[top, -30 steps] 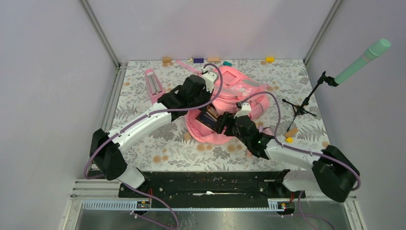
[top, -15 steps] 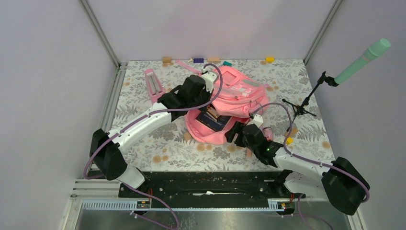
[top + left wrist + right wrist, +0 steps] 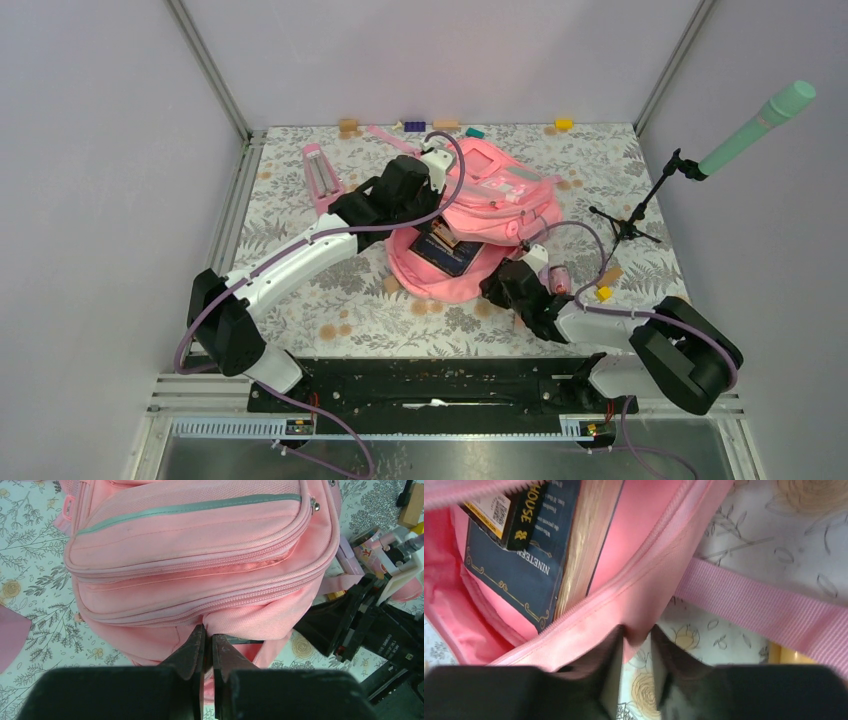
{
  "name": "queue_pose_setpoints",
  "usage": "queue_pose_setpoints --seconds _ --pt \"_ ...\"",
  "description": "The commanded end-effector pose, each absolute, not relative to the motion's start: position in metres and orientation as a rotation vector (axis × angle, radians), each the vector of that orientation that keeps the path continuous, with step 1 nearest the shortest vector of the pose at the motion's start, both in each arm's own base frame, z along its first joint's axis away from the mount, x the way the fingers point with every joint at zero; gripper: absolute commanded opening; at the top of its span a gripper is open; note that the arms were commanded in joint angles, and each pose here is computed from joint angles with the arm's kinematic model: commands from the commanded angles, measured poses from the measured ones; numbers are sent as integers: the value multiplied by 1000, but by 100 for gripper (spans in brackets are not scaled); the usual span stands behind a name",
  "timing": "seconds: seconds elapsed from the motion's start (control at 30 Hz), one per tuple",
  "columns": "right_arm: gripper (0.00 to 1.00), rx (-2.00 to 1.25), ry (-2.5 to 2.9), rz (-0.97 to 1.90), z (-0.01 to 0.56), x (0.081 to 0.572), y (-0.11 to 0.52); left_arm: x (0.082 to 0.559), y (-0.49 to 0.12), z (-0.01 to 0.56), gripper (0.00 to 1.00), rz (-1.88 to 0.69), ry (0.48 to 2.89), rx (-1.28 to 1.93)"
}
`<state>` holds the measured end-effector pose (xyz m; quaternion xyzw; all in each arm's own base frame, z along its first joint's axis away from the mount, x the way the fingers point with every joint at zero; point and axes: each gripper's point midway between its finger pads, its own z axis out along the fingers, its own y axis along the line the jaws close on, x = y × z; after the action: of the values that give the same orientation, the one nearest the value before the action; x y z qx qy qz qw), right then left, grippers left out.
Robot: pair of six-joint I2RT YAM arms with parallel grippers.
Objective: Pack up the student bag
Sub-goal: Zip the student bag at the center of the board.
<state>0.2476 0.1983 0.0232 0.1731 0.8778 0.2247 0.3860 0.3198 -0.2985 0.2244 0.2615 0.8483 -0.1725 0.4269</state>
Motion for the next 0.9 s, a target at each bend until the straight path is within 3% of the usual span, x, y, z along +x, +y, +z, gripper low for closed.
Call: queue_pose_setpoints --seconds 0.0,0.2,0.63,0.67,0.8,0.87 --pt "22 495 2108 544 50 288 189 325 -309 290 0 -532 1953 585" --pt "0 486 2074 524 73 324 169 321 -311 296 0 -553 1936 601" --pt "0 439 2225 543 81 392 126 279 -359 292 0 -785 1925 760" --pt "7 433 2226 552 83 393 124 274 -364 291 0 -813 1927 771" --pt "56 396 2193 551 98 379 119 269 -371 287 0 -850 1942 771" --pt "67 400 2181 559 105 368 117 272 -369 283 0 -825 1952 759"
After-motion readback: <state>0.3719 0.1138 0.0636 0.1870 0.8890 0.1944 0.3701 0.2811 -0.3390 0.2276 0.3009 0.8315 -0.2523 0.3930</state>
